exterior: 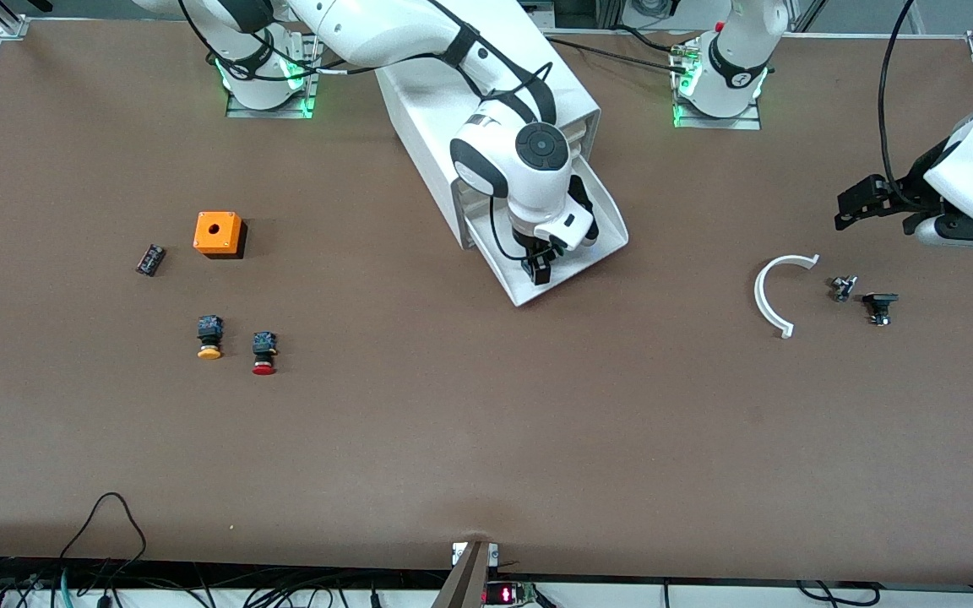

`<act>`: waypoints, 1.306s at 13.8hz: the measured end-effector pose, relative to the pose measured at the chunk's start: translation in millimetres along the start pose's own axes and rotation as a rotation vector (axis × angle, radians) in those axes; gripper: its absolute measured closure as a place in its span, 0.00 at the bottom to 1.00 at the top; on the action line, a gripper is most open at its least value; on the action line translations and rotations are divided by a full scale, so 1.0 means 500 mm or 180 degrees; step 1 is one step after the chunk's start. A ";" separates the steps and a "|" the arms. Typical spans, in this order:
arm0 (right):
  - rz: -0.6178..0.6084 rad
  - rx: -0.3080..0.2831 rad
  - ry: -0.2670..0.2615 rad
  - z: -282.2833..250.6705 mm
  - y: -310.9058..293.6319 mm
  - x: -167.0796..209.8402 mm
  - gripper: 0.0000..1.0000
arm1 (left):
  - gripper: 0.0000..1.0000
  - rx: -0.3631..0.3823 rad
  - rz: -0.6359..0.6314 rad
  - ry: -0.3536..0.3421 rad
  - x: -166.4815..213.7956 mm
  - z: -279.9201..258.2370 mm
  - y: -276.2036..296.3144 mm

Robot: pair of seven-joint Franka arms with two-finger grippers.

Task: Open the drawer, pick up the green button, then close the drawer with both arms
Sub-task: 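Lower the right gripper into the drawer and grasp the green button, then lift the green button out of the drawer with the right gripper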

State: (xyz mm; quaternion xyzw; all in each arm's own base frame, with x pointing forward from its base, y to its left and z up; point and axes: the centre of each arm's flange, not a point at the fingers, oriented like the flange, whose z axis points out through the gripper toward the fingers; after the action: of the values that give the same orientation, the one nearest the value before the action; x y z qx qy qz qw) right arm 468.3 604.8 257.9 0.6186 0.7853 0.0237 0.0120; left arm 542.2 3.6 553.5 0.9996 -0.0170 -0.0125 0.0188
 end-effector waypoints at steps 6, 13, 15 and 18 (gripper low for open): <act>0.0016 -0.0125 0.0106 -0.018 0.017 0.001 0.59 | 0.00 -0.0001 0.0000 -0.0003 0.001 0.000 0.000; 0.0630 -0.0507 0.0321 -0.236 0.075 -0.039 0.59 | 0.00 0.0107 0.0054 -0.0147 0.036 0.048 -0.004; 0.1286 -0.0666 0.0271 -0.318 0.124 -0.144 0.59 | 0.00 0.0079 0.0056 -0.0340 0.049 0.099 -0.007; 0.2542 -0.0644 0.0008 -0.304 0.182 -0.368 0.59 | 0.00 0.0021 -0.0028 -0.0433 0.086 0.179 0.030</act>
State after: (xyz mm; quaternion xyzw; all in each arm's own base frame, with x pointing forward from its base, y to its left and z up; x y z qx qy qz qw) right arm 592.6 443.8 412.5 0.8704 0.4772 0.1043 0.0616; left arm 582.2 -16.0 463.8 0.9966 -0.0139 -0.0804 0.0143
